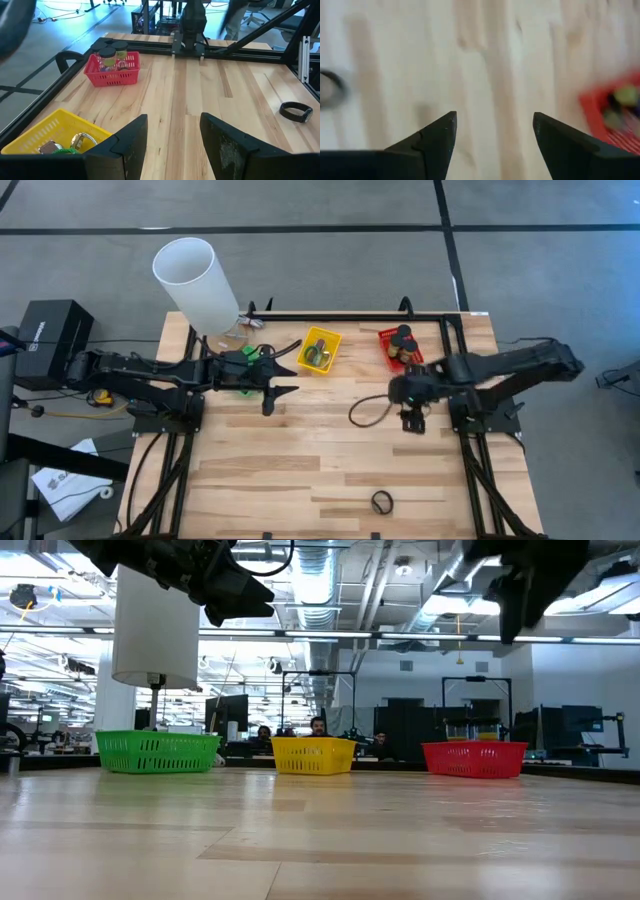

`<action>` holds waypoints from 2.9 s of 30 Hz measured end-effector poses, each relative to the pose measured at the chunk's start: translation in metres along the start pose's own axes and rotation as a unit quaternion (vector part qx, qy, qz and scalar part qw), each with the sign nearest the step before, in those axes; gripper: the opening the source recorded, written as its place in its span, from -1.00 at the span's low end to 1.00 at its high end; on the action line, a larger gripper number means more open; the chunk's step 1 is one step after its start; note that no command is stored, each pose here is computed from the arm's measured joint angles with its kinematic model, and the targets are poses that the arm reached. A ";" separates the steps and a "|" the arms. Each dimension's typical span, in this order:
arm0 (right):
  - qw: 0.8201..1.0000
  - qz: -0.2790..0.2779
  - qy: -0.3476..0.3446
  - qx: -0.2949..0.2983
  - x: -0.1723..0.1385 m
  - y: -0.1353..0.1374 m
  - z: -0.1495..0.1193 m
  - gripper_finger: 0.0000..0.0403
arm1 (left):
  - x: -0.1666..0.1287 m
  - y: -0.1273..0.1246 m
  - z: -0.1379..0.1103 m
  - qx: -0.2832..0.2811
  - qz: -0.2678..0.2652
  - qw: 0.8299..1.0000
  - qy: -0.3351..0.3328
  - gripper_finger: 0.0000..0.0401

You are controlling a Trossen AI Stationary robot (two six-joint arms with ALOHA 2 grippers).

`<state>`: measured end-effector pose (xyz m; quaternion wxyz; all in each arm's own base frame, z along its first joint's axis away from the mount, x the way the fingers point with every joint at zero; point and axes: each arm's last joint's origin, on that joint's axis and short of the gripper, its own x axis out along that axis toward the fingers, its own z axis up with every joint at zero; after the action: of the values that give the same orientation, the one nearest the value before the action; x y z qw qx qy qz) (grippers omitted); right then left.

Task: Pick & Place Office items
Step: Put the black watch into the yellow bin

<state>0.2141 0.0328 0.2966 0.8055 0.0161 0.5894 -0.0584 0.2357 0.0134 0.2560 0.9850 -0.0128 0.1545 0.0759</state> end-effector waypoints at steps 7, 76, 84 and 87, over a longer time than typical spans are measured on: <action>0.992 0.068 -0.079 0.067 0.016 0.040 -0.015 0.26 | 0.000 0.000 0.000 -0.013 0.000 1.000 0.000 -0.12; 0.991 0.122 0.005 -0.047 0.168 0.176 -0.002 -0.90 | 0.000 -0.009 -0.010 -0.005 -0.019 1.000 0.013 -0.12; 0.994 0.067 0.015 -0.081 0.154 0.176 0.008 -0.95 | 0.000 -0.009 -0.010 -0.005 -0.019 1.000 0.013 -0.12; 0.995 0.026 0.042 -0.092 0.143 0.174 0.010 -0.93 | 0.000 -0.009 -0.010 -0.005 -0.019 1.000 0.013 -0.12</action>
<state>0.2862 0.1937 0.1565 0.7795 -0.0404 0.6248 0.0180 0.2337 0.0045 0.2468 0.9841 -0.0219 0.1664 0.0577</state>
